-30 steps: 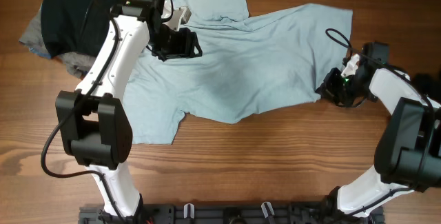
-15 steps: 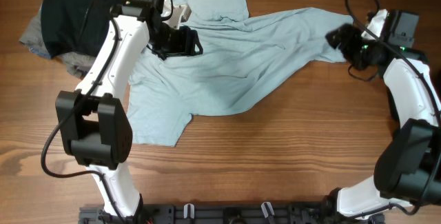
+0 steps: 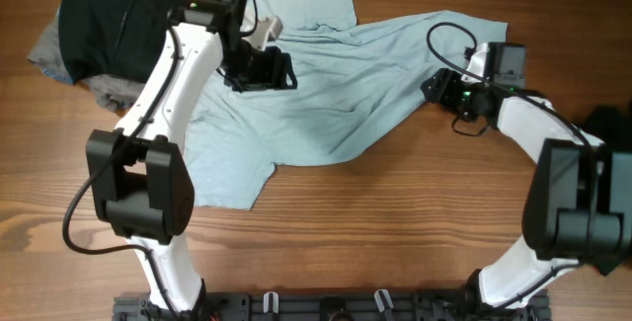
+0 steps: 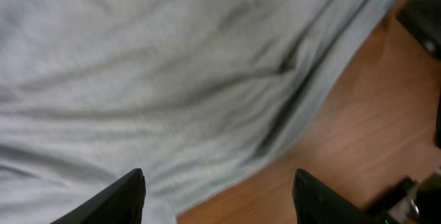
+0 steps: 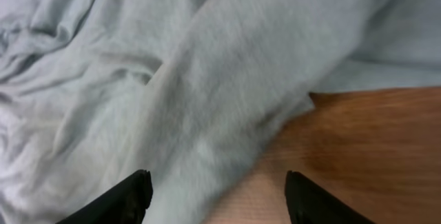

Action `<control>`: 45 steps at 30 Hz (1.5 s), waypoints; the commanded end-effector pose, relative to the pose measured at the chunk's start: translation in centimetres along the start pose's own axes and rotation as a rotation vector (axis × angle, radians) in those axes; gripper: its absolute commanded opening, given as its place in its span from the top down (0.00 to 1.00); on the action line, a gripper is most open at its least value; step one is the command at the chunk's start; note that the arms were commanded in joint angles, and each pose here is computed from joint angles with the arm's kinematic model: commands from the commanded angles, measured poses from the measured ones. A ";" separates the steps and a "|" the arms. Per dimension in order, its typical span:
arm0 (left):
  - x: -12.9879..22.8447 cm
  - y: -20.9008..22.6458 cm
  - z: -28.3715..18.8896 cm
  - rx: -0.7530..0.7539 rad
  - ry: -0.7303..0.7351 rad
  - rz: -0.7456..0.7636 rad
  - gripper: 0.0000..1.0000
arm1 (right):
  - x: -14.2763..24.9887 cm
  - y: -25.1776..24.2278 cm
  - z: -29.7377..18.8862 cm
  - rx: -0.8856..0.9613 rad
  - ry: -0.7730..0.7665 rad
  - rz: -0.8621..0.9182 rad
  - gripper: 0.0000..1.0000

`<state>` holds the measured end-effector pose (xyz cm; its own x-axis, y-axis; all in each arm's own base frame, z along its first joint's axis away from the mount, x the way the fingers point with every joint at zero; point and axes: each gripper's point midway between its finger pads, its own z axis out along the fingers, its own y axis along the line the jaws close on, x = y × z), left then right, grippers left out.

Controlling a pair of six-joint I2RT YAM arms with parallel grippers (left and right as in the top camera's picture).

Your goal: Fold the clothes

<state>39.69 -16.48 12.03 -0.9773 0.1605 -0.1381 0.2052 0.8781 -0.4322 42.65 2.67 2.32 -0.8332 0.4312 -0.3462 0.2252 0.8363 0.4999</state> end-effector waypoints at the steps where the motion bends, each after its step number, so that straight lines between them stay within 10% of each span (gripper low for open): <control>1: 1.1 -1.4 -1.4 0.004 0.016 0.030 0.32 | 1.3 -0.9 2.8 0.021 0.025 0.120 0.50; 4: 1.4 -2.1 -3.0 0.005 -0.010 0.042 0.32 | 1.6 -0.3 2.9 -0.006 0.042 0.122 0.96; 13: 0.7 -3.1 -5.3 -0.001 -0.094 0.082 0.31 | -1.6 5.9 -5.0 -0.147 -0.043 0.061 0.96; 14: 0.6 -3.1 -5.3 0.000 -0.098 0.084 0.30 | -3.7 7.4 -6.1 -0.196 -0.135 0.019 0.85; 16: 0.3 -3.1 -5.3 0.000 -0.111 0.089 0.30 | -6.9 9.4 -7.5 -0.267 -0.274 -0.050 0.29; 18: 0.1 -3.2 -5.3 0.001 -0.119 0.093 0.30 | -8.2 9.5 -7.4 -0.262 -0.337 -0.087 0.09; 21: 0.2 -3.1 -5.3 0.001 -0.115 0.091 0.31 | -6.8 5.8 -5.5 -0.118 -0.270 -0.012 0.09; 25: 0.2 -3.1 -5.3 0.000 -0.116 0.092 0.29 | -2.8 2.0 -4.1 0.041 -0.114 0.000 0.45; 29: 0.0 -3.0 -5.4 -0.006 -0.123 0.094 0.29 | -0.3 0.4 -2.7 0.079 -0.026 0.022 0.00; 33: 0.0 -3.0 -5.4 -0.006 -0.124 0.094 0.30 | 1.2 -0.5 -0.2 0.064 0.039 0.117 0.00; 35: 0.0 -3.0 -5.4 -0.006 -0.123 0.094 0.30 | 1.3 -0.1 1.5 0.003 0.051 0.173 0.13; 38: 0.0 -3.0 -5.3 -0.006 -0.122 0.093 0.30 | -0.8 0.9 2.7 -0.082 -0.021 0.229 0.90; 45: 0.2 -3.0 -5.3 -0.007 -0.116 0.090 0.30 | 0.4 3.3 -1.6 -0.123 0.054 0.212 0.96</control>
<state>38.44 -16.82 17.29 -0.9531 0.1732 -0.2481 0.2668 0.8678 -0.4191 43.58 4.53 1.76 -0.7850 0.5874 -0.1970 0.3597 0.6910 0.6270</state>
